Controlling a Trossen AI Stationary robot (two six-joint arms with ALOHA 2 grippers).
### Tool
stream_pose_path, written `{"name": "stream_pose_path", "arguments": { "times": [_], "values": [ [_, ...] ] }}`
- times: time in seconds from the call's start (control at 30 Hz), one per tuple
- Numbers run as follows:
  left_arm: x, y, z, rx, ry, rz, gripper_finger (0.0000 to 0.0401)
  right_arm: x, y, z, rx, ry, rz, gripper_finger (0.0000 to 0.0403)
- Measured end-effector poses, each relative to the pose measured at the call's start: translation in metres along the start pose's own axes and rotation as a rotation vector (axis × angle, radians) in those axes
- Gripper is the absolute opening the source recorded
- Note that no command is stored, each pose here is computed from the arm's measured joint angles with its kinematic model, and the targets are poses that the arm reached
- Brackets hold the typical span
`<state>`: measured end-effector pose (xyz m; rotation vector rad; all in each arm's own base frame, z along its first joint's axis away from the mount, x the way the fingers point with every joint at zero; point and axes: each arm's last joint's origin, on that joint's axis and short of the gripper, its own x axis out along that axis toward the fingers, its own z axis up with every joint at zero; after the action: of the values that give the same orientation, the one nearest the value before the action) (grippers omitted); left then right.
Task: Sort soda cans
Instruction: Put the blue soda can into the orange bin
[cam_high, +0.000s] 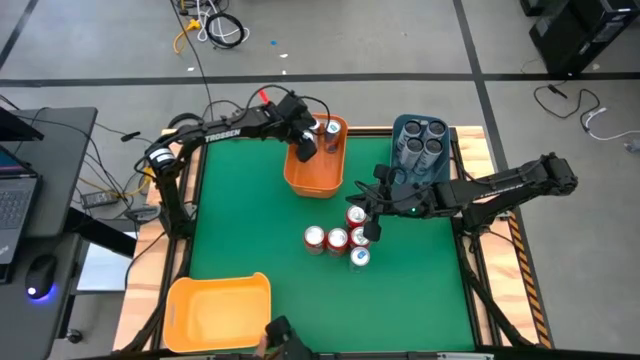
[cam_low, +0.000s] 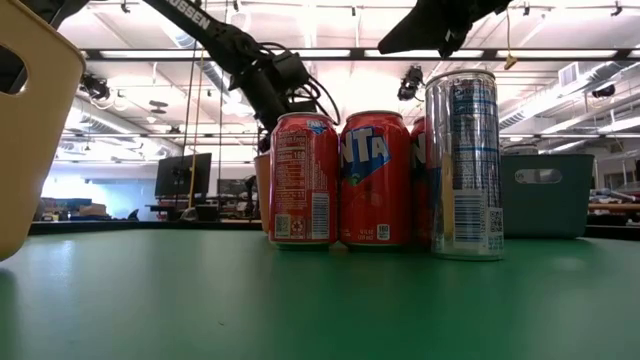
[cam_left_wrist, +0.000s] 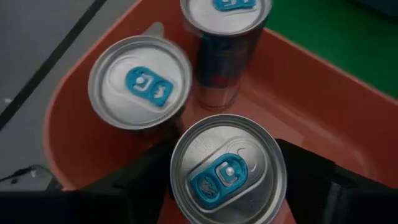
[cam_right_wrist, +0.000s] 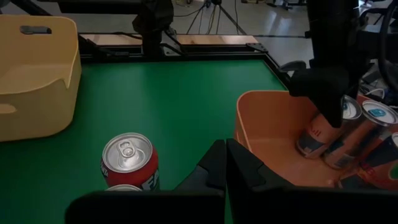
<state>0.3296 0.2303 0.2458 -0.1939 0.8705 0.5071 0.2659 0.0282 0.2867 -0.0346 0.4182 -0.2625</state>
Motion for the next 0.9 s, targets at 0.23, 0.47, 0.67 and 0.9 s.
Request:
{"name": "stream_pose_path", "arguments": {
  "times": [0.23,0.47,0.67,0.9],
  "values": [
    [0.001,-0.001,-0.001,0.006,0.017,0.060,0.0336,0.000,0.000,0.000,0.000,0.000,0.000,0.0000],
    [-0.002,-0.003,0.002,0.012,0.017,0.056,0.0337,0.000,0.000,0.000,0.000,0.000,0.000,0.0000],
    [-0.016,-0.008,0.018,0.033,0.004,0.048,0.0338,-0.002,0.001,0.007,-0.003,-0.019,0.004,0.0000],
    [-0.037,-0.013,0.037,0.071,-0.009,0.039,0.0336,-0.013,0.010,0.022,-0.041,-0.035,0.049,0.0016]
  ]
}}
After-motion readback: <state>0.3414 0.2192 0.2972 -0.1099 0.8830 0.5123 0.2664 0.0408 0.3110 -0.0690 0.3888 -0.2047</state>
